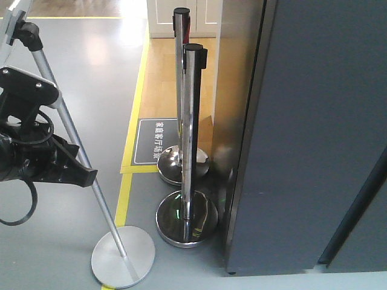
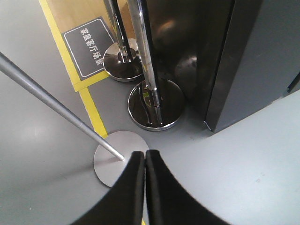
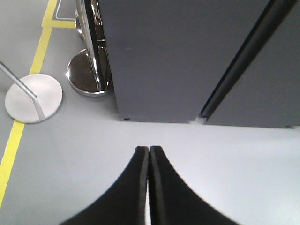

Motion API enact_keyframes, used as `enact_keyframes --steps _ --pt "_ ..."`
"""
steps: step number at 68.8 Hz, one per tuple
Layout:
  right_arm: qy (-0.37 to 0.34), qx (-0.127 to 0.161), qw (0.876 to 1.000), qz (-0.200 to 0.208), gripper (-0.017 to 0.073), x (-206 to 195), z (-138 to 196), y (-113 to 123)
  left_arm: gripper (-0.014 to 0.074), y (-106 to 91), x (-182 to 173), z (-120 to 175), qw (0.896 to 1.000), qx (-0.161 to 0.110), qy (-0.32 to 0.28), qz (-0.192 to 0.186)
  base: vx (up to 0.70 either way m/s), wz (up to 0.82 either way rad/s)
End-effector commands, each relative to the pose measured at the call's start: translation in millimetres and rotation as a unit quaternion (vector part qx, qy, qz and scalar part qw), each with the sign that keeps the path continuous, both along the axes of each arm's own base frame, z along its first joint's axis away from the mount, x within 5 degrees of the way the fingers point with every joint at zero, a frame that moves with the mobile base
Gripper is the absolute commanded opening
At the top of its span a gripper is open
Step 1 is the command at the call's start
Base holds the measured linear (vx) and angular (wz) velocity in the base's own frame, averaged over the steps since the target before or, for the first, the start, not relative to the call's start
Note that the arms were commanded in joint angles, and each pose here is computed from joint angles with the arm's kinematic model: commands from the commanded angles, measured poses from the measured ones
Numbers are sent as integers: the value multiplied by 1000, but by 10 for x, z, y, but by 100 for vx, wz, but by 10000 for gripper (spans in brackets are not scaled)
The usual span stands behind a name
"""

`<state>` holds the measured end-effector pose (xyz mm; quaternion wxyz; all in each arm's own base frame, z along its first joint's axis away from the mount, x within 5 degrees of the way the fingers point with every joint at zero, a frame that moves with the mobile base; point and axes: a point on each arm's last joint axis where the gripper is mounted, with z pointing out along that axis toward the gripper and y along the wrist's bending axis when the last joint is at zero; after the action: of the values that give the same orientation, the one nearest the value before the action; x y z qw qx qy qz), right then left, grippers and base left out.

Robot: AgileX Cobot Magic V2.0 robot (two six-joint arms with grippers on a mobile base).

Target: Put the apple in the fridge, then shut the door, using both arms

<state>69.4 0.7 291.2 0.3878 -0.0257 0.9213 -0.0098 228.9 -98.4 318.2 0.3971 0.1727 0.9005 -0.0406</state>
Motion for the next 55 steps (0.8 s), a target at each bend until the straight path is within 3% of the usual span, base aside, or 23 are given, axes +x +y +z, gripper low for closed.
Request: enact_keyframes --steps 1,55 --pt "-27 -4 1000 0 -3 -80 48 -19 -6 -1 -3 182 999 -22 -46 -2 0 0" --pt "-15 3 1000 0 -3 -219 -53 -25 -6 -1 -3 183 999 -23 -47 -2 0 0"
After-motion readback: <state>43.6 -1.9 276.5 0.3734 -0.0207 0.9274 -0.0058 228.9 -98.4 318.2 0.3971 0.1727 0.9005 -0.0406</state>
